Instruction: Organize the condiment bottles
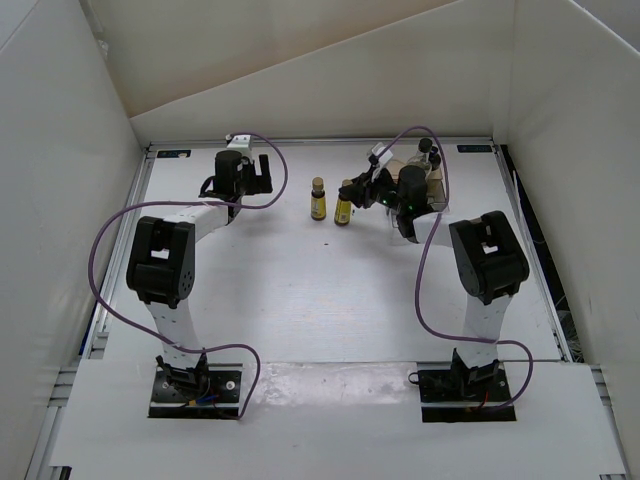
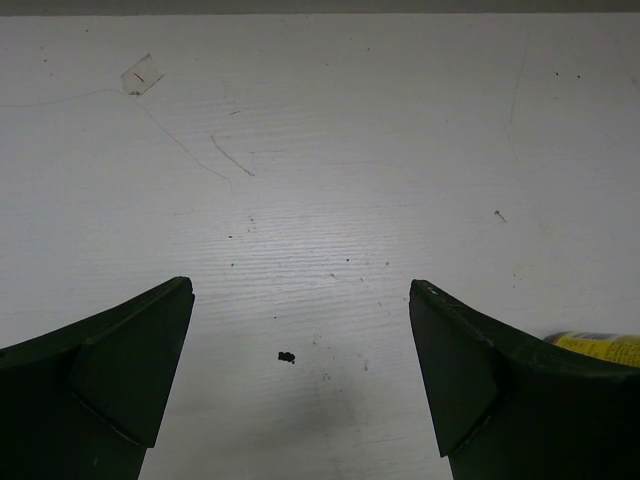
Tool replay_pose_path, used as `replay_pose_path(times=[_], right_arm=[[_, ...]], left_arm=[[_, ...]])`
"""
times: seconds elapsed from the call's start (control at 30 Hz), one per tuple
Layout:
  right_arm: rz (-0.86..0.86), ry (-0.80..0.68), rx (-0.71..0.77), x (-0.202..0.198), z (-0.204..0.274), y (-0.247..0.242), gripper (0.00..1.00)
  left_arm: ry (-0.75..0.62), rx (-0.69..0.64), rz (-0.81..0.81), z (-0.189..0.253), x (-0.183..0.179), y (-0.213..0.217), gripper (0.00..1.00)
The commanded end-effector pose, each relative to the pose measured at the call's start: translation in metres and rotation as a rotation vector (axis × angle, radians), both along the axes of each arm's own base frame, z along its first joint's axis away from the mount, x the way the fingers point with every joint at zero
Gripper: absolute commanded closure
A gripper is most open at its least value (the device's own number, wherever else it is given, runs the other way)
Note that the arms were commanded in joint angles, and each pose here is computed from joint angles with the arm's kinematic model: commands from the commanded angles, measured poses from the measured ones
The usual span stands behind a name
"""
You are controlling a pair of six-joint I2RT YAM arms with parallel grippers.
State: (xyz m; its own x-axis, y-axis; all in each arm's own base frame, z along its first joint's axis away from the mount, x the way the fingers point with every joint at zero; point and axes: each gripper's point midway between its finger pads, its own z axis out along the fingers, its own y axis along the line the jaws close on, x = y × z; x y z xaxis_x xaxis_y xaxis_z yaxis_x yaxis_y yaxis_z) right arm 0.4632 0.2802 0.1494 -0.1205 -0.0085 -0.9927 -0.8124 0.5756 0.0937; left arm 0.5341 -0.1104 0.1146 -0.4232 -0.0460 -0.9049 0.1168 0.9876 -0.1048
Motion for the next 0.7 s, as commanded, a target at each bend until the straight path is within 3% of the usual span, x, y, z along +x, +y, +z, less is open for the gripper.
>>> replay_pose_path(times=[0.0, 0.67], right_arm=[[0.002, -0.104, 0.019, -0.001, 0.036, -0.001, 1.00], [-0.070, -0.321, 0.005, -0.073, 0.126, -0.056, 1.00]], left_arm=[[-0.041, -0.027, -0.007, 0.021, 0.002, -0.002, 0.00], [-0.059, -0.017, -0.038, 0.030, -0.009, -0.021, 0.00]])
